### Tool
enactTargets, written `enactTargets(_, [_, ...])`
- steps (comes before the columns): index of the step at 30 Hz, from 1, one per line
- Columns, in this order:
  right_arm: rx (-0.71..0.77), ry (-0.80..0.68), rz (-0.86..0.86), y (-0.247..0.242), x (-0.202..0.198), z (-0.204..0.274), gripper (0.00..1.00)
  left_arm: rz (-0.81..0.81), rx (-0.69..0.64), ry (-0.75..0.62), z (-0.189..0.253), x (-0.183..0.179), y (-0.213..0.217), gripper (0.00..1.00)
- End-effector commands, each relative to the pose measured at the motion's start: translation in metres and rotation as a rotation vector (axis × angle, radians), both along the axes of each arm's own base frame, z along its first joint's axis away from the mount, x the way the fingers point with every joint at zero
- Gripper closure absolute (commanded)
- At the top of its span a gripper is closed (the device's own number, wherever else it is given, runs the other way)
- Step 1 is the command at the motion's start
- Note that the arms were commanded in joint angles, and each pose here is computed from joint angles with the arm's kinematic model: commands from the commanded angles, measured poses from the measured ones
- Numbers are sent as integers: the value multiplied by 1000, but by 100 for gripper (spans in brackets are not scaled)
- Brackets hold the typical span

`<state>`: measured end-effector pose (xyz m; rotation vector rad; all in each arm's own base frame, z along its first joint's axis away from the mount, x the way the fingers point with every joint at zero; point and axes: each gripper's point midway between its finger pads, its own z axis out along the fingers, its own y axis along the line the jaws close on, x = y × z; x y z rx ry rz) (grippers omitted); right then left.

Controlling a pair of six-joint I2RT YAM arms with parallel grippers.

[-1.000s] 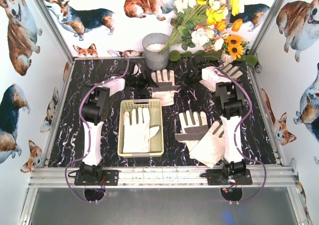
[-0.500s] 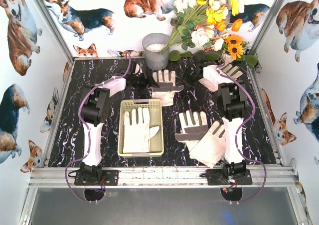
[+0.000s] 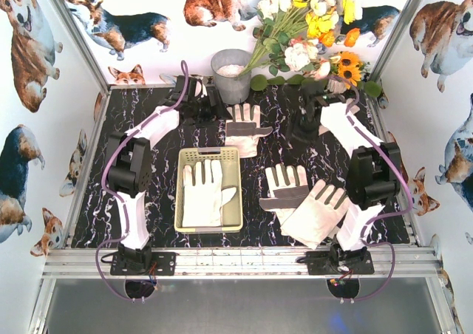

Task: Put the gloves into the storage basket
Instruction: Move the glove to the center of the board, then pick up the glove from the center of the board.

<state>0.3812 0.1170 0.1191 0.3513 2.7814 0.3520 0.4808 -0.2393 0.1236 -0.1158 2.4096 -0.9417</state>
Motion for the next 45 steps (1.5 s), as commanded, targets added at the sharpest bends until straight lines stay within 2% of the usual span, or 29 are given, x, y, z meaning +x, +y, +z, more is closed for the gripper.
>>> enactTargets(1, [-131, 145, -53, -28, -51, -21, 46, -23, 44, -45, 15, -12, 7, 20])
enactTargets(8, [-136, 238, -94, -37, -82, -50, 45, 20, 104, -107, 36, -27, 26, 19])
enactTargets(14, [-76, 269, -91, -32, -90, -70, 44, 61, 132, -94, 35, -45, 39, 19])
enactTargets(20, [-118, 320, -98, -40, -104, -87, 44, 89, 149, -95, 37, -56, 47, 19])
enactTargets(25, [-82, 318, -97, -33, -98, -101, 47, 99, 150, -95, 37, -61, 50, 19])
enactTargets(29, [-66, 323, -91, -28, -91, -111, 63, 109, 152, -98, 39, -62, 51, 19])
enactTargets(32, [-61, 337, -88, -27, -90, -118, 71, 113, 151, -100, 40, -61, 51, 19])
enactTargets(36, [-44, 315, -92, -24, -85, -113, 96, 124, 149, -115, 46, -58, 52, 19])
enactTargets(37, [-47, 295, -93, -25, -82, -108, 100, 125, 145, -124, 50, -57, 51, 19])
enactTargets(45, [-107, 0, -119, -43, -40, -17, 100, 82, 80, -192, 84, -43, 37, 20])
